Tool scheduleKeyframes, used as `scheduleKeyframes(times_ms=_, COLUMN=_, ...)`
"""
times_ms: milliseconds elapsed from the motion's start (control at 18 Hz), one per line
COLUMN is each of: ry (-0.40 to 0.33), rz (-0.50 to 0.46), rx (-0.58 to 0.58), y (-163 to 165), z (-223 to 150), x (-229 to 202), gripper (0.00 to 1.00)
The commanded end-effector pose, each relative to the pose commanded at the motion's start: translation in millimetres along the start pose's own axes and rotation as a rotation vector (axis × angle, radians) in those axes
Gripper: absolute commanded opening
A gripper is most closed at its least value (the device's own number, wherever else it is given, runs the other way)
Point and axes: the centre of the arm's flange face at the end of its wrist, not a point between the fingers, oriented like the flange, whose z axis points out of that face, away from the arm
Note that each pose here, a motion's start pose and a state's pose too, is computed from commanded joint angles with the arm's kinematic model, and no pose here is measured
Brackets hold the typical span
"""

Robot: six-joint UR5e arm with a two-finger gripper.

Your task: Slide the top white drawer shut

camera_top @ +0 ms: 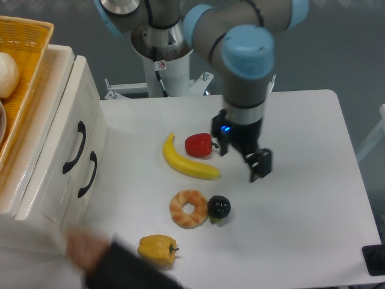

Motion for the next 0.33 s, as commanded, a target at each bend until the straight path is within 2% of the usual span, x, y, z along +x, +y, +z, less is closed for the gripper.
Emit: scheduleKeyframes(times_ms=333, ry=-0.003, rz=-0.009, rx=0.005, y=31.4, z=-6.4, x=6.3, gripper=1.00)
